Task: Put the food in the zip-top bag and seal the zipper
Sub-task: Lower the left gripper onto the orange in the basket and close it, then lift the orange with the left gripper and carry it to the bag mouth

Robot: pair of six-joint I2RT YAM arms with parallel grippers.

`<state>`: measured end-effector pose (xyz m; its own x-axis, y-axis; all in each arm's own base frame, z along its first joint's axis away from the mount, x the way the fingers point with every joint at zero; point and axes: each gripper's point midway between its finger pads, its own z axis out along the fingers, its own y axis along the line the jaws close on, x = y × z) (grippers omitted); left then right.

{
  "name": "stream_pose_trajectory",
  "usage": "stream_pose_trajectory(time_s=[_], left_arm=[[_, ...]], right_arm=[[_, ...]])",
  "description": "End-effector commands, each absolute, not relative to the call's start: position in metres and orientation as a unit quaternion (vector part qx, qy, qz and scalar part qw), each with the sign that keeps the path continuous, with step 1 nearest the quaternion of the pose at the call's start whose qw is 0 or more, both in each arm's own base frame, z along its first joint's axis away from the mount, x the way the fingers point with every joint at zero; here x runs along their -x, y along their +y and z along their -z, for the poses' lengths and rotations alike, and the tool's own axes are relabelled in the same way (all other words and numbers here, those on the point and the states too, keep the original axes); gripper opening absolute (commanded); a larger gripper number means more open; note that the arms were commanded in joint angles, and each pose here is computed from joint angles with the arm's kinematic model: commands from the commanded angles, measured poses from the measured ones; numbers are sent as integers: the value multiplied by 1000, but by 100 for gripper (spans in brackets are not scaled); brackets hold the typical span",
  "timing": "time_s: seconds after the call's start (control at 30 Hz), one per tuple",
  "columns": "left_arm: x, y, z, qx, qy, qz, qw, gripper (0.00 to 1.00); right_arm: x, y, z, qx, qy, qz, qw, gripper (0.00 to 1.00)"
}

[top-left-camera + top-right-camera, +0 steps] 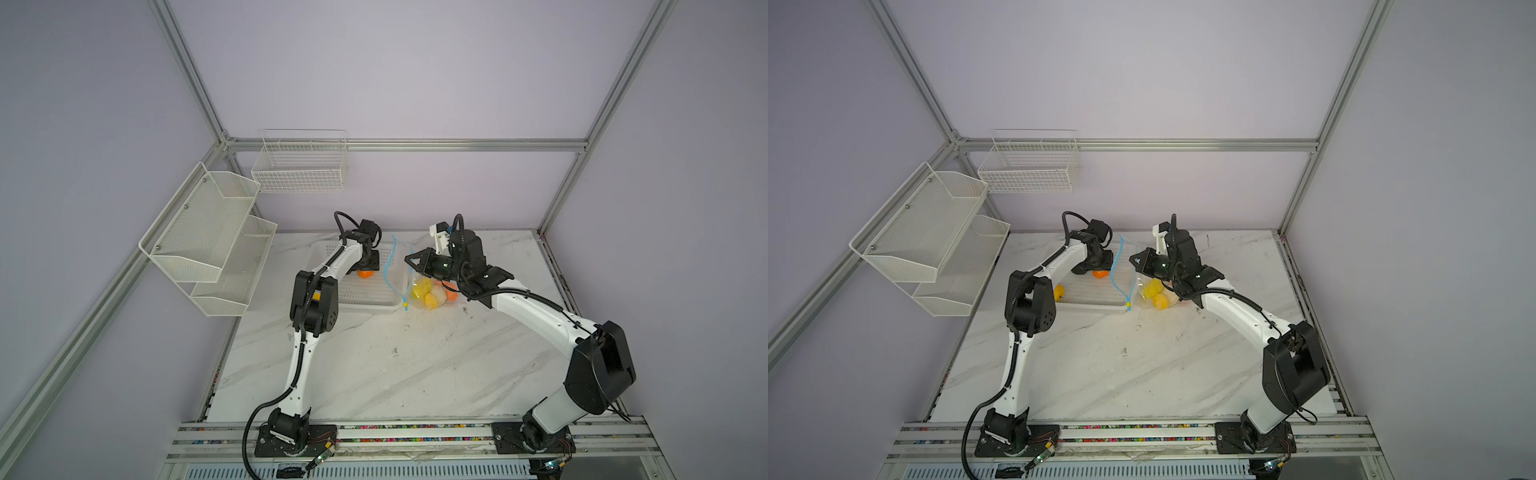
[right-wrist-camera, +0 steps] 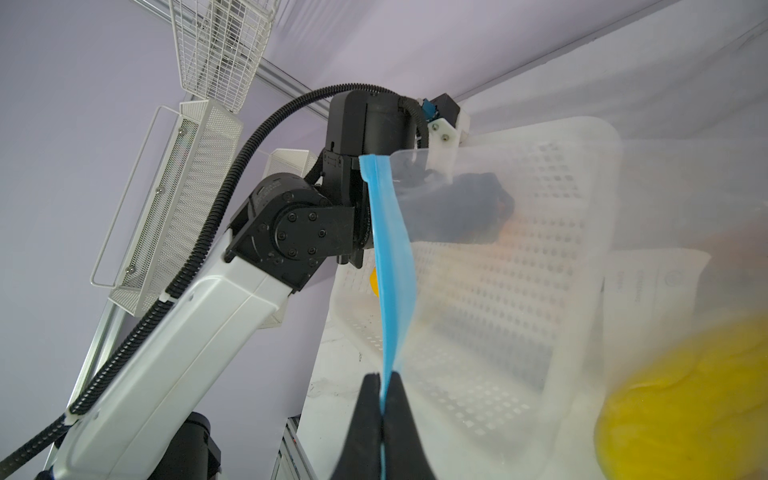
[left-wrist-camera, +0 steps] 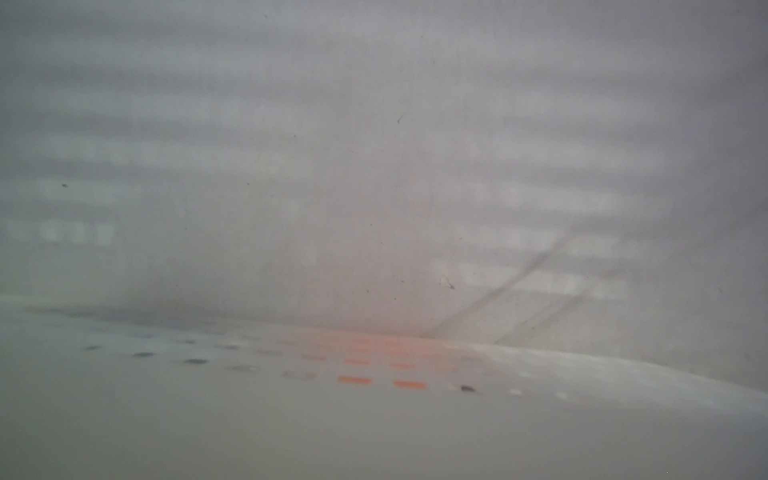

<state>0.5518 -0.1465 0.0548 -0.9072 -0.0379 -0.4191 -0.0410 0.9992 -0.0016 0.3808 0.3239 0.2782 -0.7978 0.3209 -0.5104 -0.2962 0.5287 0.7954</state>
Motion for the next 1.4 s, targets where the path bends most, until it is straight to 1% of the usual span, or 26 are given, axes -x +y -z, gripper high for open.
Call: stream_pose_trajectory(time_s=[0.0,0.17,0.27,0.67,0.87,1.07,1.37], left_arm=[[-551,-148,-89,29,971,18,235,61],[-540,-149,-107,40,970,36,238,56],[-534,-151,-120,46,968,51,241,55],[-493,-153,-155,55,961,100,253,54],[-462,-150,-193,53,950,127,281,54],[-435,-155,-218,51,941,167,291,54],[-400,-157,-263,17,924,197,328,54]], right_arm=[[-379,323,-288,-4,804,-495,328,0],[-378,323,-289,-4,804,-496,328,0],[-378,323,-289,-2,803,-496,330,0],[-376,321,-291,-4,804,-494,331,0],[-378,320,-292,-7,803,-492,335,0],[-380,322,-290,-7,804,-492,332,0],[-380,322,-296,-7,804,-492,334,0]])
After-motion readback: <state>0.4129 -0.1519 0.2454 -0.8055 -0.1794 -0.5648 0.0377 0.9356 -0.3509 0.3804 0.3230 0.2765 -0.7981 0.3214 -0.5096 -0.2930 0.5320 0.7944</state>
